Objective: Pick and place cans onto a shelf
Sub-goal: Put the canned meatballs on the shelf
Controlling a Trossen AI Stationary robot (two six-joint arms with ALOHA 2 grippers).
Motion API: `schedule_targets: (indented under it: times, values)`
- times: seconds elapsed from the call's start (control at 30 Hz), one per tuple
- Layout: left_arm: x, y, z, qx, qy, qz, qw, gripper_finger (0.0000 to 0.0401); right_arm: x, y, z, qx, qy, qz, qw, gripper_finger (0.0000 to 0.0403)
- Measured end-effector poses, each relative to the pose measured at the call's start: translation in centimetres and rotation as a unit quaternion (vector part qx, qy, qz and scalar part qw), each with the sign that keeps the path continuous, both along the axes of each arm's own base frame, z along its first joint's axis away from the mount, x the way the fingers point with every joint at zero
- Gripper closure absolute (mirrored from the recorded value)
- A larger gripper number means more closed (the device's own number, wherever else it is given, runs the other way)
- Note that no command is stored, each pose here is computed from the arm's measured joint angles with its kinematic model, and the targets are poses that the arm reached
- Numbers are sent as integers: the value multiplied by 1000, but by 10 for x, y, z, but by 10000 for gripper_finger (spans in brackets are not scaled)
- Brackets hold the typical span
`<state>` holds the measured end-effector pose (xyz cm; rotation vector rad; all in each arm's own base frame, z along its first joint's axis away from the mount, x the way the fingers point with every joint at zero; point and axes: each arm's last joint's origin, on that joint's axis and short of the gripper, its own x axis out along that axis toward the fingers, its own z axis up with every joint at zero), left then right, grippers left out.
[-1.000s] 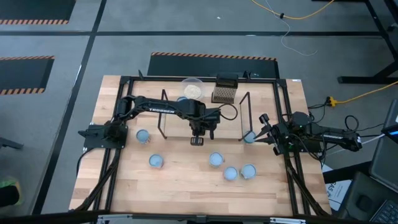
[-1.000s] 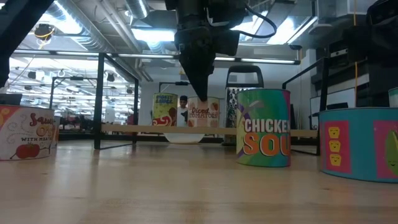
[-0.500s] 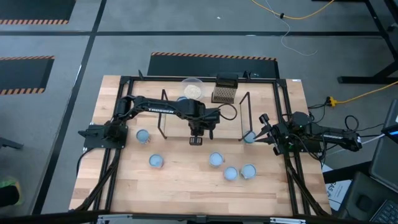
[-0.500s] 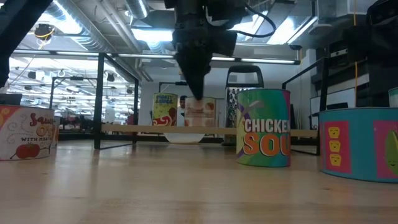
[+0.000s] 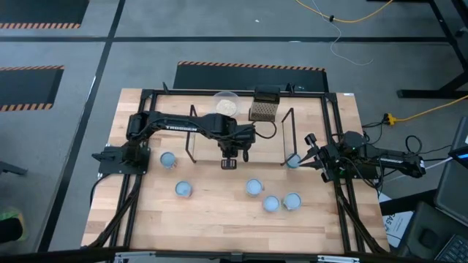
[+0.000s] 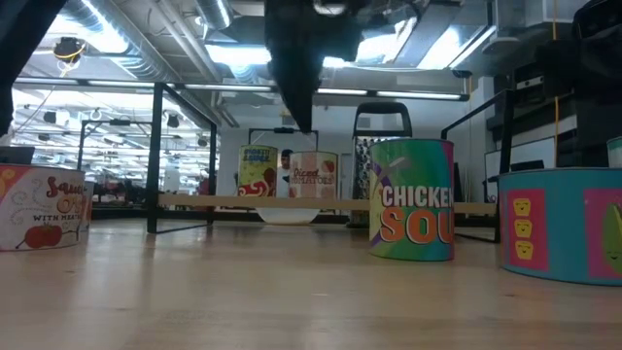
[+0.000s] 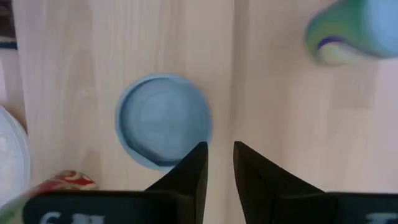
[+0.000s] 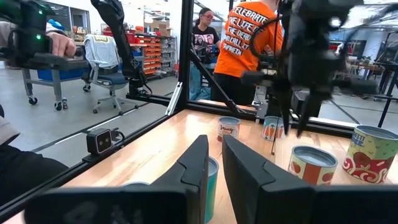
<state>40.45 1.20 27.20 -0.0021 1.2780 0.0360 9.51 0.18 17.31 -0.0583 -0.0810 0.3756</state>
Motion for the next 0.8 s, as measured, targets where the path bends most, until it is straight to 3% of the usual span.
schedule_targets:
  times: [0.23, 0.53, 0.8]
  values:
    - [-24, -50, 19, -40, 33, 83, 995, 332, 0, 0, 0, 0, 0, 0, 1000, 350]
    - [-54, -142, 14, -94, 107, 226, 964, 332, 0, 0, 0, 1, 0, 0, 1000, 350]
    - [-84, -186, 13, -64, 109, 392, 911, 332, 0, 0, 0, 1, 0, 0, 1000, 350]
